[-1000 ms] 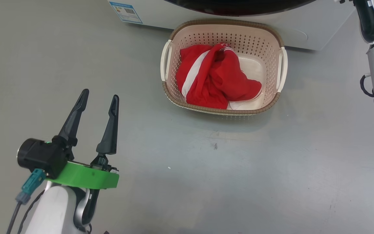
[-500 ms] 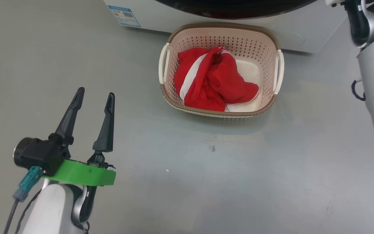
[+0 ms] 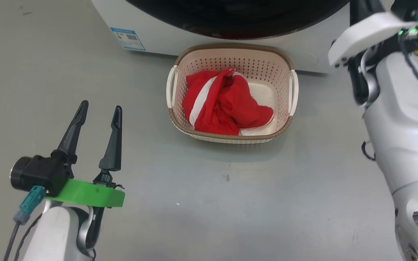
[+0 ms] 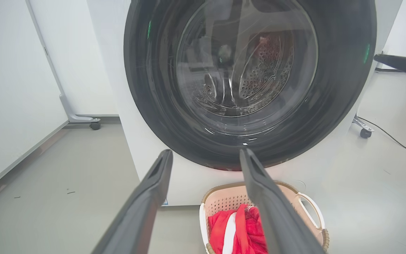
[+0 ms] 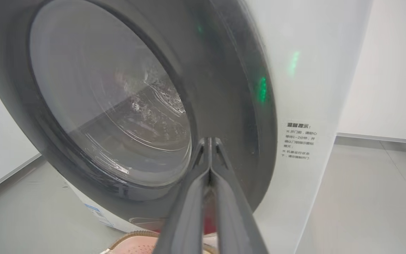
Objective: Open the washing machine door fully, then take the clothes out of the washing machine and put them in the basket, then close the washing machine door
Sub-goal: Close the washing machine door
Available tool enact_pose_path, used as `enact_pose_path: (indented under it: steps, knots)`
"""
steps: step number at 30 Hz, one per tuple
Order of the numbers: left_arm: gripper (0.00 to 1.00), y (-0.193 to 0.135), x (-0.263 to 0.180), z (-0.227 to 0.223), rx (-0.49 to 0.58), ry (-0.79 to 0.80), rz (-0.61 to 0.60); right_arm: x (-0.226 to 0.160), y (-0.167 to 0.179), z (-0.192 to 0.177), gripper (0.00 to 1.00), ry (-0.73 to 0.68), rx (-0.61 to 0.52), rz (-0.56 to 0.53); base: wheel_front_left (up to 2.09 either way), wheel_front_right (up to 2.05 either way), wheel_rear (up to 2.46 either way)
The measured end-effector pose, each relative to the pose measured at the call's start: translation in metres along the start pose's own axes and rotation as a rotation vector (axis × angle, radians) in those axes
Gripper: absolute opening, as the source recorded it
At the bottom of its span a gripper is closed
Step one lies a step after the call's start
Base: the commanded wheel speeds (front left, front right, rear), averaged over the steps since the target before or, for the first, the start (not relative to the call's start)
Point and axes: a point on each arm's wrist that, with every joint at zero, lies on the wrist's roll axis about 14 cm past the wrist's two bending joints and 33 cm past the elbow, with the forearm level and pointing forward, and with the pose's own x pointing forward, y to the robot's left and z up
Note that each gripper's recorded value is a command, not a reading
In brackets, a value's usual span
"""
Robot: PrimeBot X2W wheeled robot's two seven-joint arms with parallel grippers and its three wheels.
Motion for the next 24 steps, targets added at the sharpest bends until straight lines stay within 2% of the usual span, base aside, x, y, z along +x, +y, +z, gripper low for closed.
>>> enact_pose_path:
  steps: [5, 6, 7, 8, 9, 10, 24]
  knots:
    - [1.0, -0.006, -0.002, 0.008, -0.001, -0.022, -0.016, -0.027, 0.0, -0.017, 0.0, 0.045, 0.009, -0.016, 0.0, 0.0, 0.0]
    - [1.0, -0.007, -0.003, 0.01, -0.003, -0.025, -0.018, -0.032, 0.0, -0.019, 0.05, 0.051, 0.009, -0.018, 0.0, 0.0, 0.0]
    - [1.0, -0.008, -0.005, 0.01, -0.004, -0.026, -0.021, -0.037, 0.001, -0.021, 0.19, 0.055, 0.01, -0.02, 0.0, 0.0, 0.0]
    - [1.0, -0.008, -0.007, 0.011, -0.005, -0.026, -0.022, -0.042, 0.002, -0.022, 0.38, 0.056, 0.008, -0.019, 0.0, 0.0, 0.0]
    - [1.0, -0.009, -0.009, 0.011, -0.007, -0.026, -0.022, -0.046, 0.003, -0.022, 0.79, 0.056, 0.005, -0.018, 0.0, 0.0, 0.0]
    - [1.0, -0.01, -0.01, 0.012, -0.009, -0.029, -0.024, -0.051, 0.003, -0.021, 1.0, 0.052, 0.005, -0.02, 0.0, 0.0, 0.0]
    - [1.0, -0.015, -0.036, 0.004, -0.019, 0.004, -0.033, -0.129, -0.012, -0.026, 1.0, 0.044, 0.029, -0.143, 0.0, 0.0, 0.0]
